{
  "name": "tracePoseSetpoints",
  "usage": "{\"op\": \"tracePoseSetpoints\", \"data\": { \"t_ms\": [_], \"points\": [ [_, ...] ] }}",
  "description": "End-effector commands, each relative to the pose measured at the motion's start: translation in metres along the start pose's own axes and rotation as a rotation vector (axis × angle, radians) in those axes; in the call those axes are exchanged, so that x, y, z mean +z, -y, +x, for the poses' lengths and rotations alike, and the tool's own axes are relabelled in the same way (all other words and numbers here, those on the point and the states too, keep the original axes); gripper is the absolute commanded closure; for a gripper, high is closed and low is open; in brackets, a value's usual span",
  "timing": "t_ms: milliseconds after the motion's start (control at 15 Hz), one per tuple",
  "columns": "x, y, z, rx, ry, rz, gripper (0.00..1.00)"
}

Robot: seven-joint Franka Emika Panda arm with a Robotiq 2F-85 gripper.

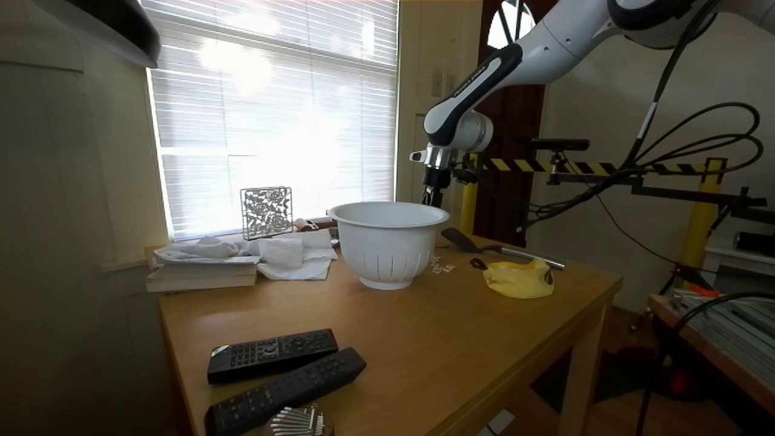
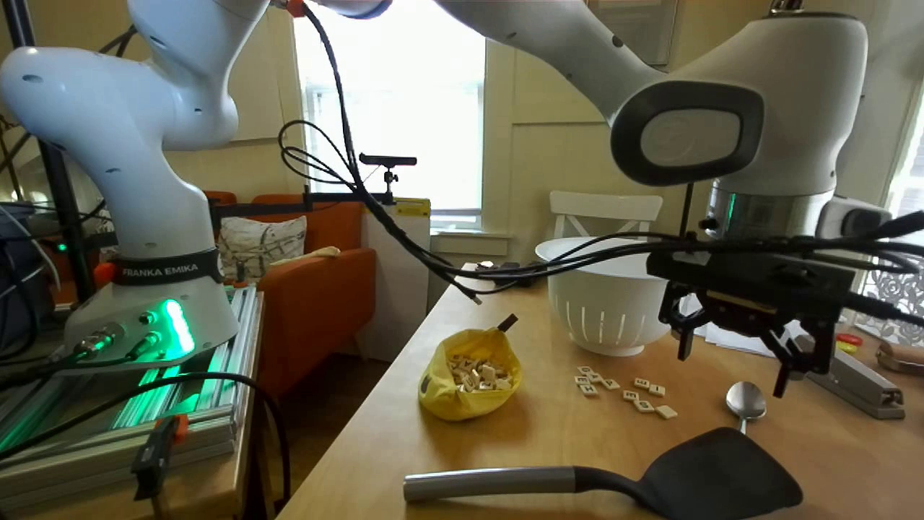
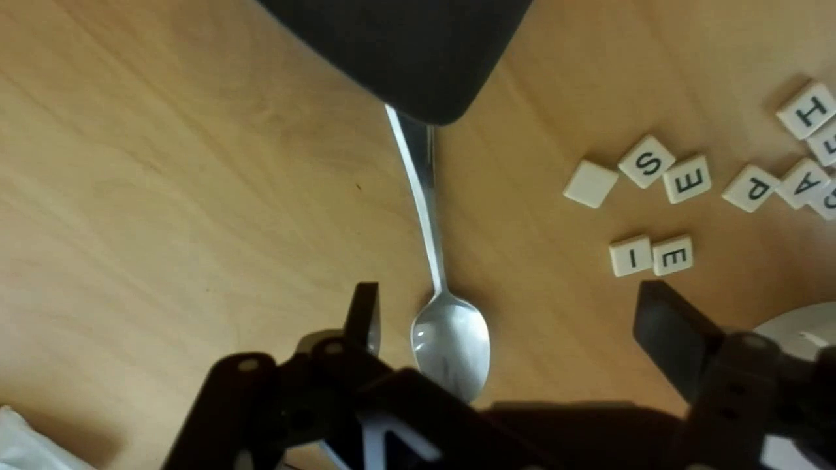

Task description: Put the silver spoon in the white colander.

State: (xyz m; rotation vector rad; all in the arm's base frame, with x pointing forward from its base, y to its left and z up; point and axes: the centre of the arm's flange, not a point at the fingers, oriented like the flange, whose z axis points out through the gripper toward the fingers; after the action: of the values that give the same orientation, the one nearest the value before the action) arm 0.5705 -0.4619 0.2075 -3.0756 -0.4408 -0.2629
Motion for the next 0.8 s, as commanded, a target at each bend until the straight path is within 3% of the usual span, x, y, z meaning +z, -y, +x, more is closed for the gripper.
{"op": "tracePoseSetpoints", "data": {
  "t_ms": [0,200,600,667,733],
  "points": [
    [0.014,0.01,0.003,-0.112,-0.045,0.005,0.0],
    [0.025,0.012,0.007,-0.175,-0.05,-0.02,0.0],
    [0.045,-0.006,0.0,-0.152,-0.023,-0.026,0.01],
    [0.047,-0.008,-0.002,-0.144,-0.017,-0.021,0.09],
    [0.049,-0.009,-0.004,-0.142,-0.013,-0.022,0.24]
  ]
}}
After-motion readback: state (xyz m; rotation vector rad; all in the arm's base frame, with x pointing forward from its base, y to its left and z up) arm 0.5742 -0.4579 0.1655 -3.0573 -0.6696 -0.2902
